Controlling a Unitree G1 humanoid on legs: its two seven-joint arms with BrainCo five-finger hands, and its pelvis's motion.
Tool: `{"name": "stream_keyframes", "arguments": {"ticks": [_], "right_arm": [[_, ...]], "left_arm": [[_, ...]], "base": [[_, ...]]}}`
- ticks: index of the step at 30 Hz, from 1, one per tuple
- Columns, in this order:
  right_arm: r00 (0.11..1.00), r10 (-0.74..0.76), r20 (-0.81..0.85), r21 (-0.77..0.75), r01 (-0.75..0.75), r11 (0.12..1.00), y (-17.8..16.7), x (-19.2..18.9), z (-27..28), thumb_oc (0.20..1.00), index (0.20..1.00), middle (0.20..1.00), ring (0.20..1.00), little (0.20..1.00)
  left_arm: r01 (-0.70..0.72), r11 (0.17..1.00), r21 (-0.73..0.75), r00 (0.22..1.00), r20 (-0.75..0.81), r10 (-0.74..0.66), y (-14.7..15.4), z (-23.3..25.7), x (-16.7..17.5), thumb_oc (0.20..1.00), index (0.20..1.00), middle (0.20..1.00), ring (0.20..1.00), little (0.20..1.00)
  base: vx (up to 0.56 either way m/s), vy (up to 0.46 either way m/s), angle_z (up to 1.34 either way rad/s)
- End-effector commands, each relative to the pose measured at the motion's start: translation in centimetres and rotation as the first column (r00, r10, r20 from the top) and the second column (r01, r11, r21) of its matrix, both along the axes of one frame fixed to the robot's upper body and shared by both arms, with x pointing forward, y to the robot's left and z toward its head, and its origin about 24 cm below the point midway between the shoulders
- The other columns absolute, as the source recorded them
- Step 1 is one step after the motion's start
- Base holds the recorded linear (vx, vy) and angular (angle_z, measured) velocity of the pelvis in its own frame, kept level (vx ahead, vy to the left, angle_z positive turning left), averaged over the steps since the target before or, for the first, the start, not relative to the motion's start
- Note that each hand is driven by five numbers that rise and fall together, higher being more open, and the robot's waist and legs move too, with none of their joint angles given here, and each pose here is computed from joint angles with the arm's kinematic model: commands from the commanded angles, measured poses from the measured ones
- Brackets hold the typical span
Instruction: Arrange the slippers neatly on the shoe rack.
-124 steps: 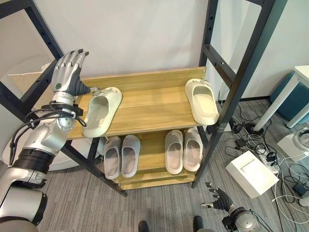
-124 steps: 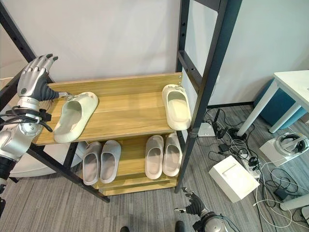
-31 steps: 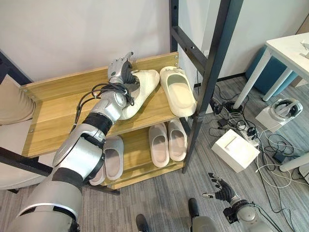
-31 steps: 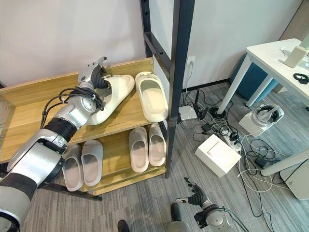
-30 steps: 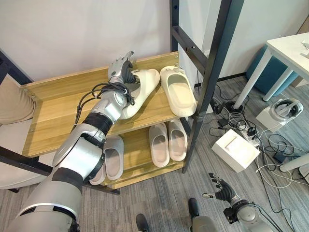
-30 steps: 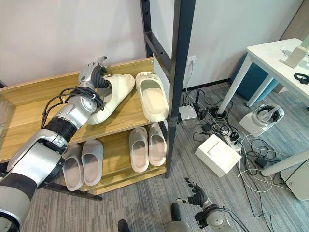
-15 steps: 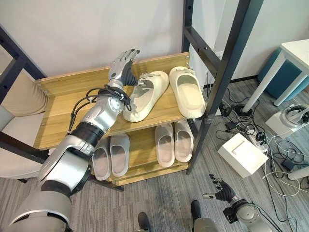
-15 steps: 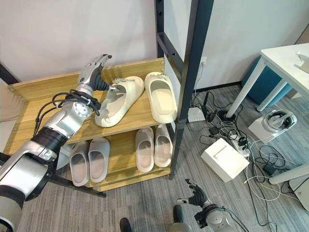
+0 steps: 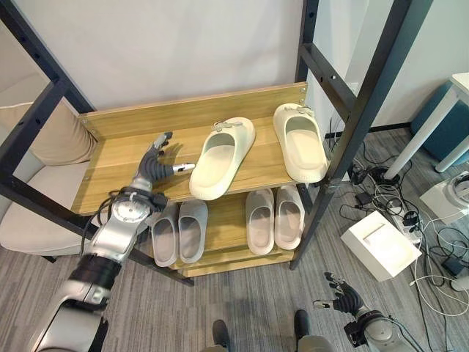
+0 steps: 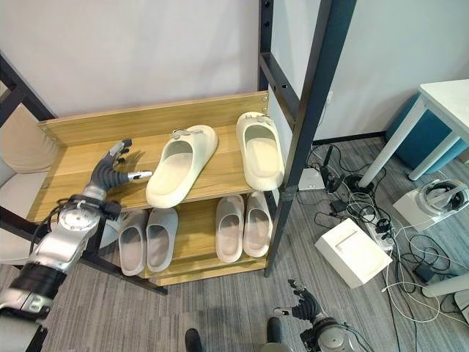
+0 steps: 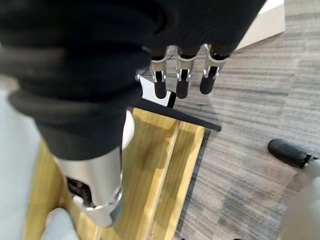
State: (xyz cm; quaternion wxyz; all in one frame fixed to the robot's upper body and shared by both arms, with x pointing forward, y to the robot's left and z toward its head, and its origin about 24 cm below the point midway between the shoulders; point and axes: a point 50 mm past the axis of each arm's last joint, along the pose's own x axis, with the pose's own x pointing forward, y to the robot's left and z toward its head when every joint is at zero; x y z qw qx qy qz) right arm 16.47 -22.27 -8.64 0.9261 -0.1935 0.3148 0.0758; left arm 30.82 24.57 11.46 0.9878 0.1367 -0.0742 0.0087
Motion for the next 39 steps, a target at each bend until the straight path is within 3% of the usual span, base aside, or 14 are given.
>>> {"name": "stream_keyframes", "arguments": {"ticks": [1, 4, 8, 16, 17, 22, 28, 30, 32, 33, 35, 36, 37, 39], "right_arm": [[0.992, 0.058, 0.114, 0.022, -0.061, 0.998, 1.3, 2.0, 1.8, 1.000, 1.000, 1.000, 1.000, 1.000], [0.990, 0.095, 0.108, 0.013, -0.096, 0.995, 1.4, 1.9, 1.9, 1.000, 1.000, 1.000, 1.000, 1.000], [0.987, 0.137, 0.081, 0.009, -0.139, 0.990, 1.7, 1.3, 1.6, 1.000, 1.000, 1.000, 1.000, 1.000], [0.982, 0.177, 0.063, 0.016, -0.178, 0.984, 2.3, 0.9, 1.4, 1.000, 1.000, 1.000, 1.000, 1.000], [0.983, 0.174, 0.049, 0.014, -0.175, 0.984, 2.3, 0.7, 1.2, 1.000, 1.000, 1.000, 1.000, 1.000], [0.983, 0.177, 0.048, 0.010, -0.178, 0.984, 2.3, 0.9, 1.3, 1.000, 1.000, 1.000, 1.000, 1.000], [0.985, 0.163, 0.052, 0.009, -0.164, 0.986, 2.2, 1.1, 1.3, 1.000, 1.000, 1.000, 1.000, 1.000], [0.989, 0.139, 0.058, 0.014, -0.140, 0.990, 2.3, 1.2, 1.2, 1.000, 1.000, 1.000, 1.000, 1.000], [0.988, 0.107, 0.109, 0.029, -0.111, 0.993, 2.7, 2.4, 1.6, 1.000, 1.000, 1.000, 1.000, 1.000], [0.987, 0.093, 0.133, 0.040, -0.099, 0.994, 2.8, 2.9, 1.9, 1.000, 1.000, 1.000, 1.000, 1.000], [0.985, 0.085, 0.148, 0.064, -0.095, 0.993, 3.0, 3.1, 2.1, 1.000, 1.000, 1.000, 1.000, 1.000], [0.984, 0.091, 0.153, 0.079, -0.104, 0.991, 2.8, 3.0, 2.2, 1.000, 1.000, 1.000, 1.000, 1.000], [0.985, 0.098, 0.139, 0.088, -0.111, 0.990, 2.8, 2.7, 2.0, 1.000, 1.000, 1.000, 1.000, 1.000], [0.985, 0.112, 0.132, 0.092, -0.124, 0.988, 2.7, 2.3, 1.9, 1.000, 1.000, 1.000, 1.000, 1.000]], "left_arm": [[0.082, 0.970, -0.230, 0.995, -0.036, -0.093, -0.4, 0.0, 1.0, 1.000, 1.000, 1.000, 1.000, 1.000], [0.133, 0.910, -0.394, 0.980, -0.083, -0.179, -1.6, -1.3, 0.4, 1.000, 1.000, 1.000, 1.000, 1.000], [0.214, 0.846, -0.488, 0.952, -0.091, -0.293, -3.5, -1.6, 0.0, 1.000, 1.000, 1.000, 1.000, 1.000], [0.324, 0.788, -0.523, 0.916, -0.036, -0.401, -8.4, -0.2, 1.4, 1.000, 1.000, 1.000, 1.000, 1.000], [0.371, 0.749, -0.550, 0.894, -0.006, -0.447, -11.0, 0.5, 1.9, 1.000, 1.000, 1.000, 1.000, 1.000], [0.387, 0.722, -0.574, 0.886, 0.013, -0.464, -13.2, 1.0, 2.7, 1.000, 1.000, 1.000, 1.000, 1.000], [0.327, 0.745, -0.581, 0.930, 0.056, -0.364, -13.8, 2.2, 3.8, 1.000, 1.000, 1.000, 1.000, 1.000], [0.263, 0.778, -0.571, 0.963, 0.099, -0.252, -12.9, 2.8, 3.8, 1.000, 1.000, 1.000, 1.000, 1.000], [0.150, 0.848, -0.507, 0.974, 0.223, -0.039, -10.8, 4.6, 3.0, 1.000, 1.000, 1.000, 1.000, 1.000], [0.150, 0.882, -0.447, 0.934, 0.357, 0.022, -9.6, 6.8, 2.0, 1.000, 1.000, 1.000, 1.000, 1.000], [0.197, 0.902, -0.385, 0.891, 0.454, -0.001, -9.3, 8.4, 1.1, 1.000, 1.000, 1.000, 1.000, 1.000], [0.301, 0.912, -0.280, 0.807, 0.584, -0.087, -8.7, 10.5, -0.9, 1.000, 1.000, 1.000, 1.000, 1.000], [0.420, 0.878, -0.231, 0.768, 0.606, -0.208, -9.4, 10.8, -1.9, 1.000, 1.000, 1.000, 1.000, 1.000], [0.663, 0.746, -0.056, 0.630, 0.581, -0.516, -11.4, 11.1, -4.6, 1.000, 1.000, 1.000, 1.000, 1.000]], "base": [[0.00, 0.000, 0.00], [0.00, 0.000, 0.00], [0.00, 0.000, 0.00], [0.00, -0.002, -0.01], [0.01, -0.015, -0.07], [0.00, -0.001, 0.01], [0.00, -0.003, 0.00], [0.00, -0.002, -0.02], [0.00, 0.000, 0.00], [0.00, 0.000, 0.00], [0.01, 0.003, 0.02], [0.03, 0.013, 0.07], [0.00, 0.000, 0.00], [0.02, 0.009, 0.00]]}}
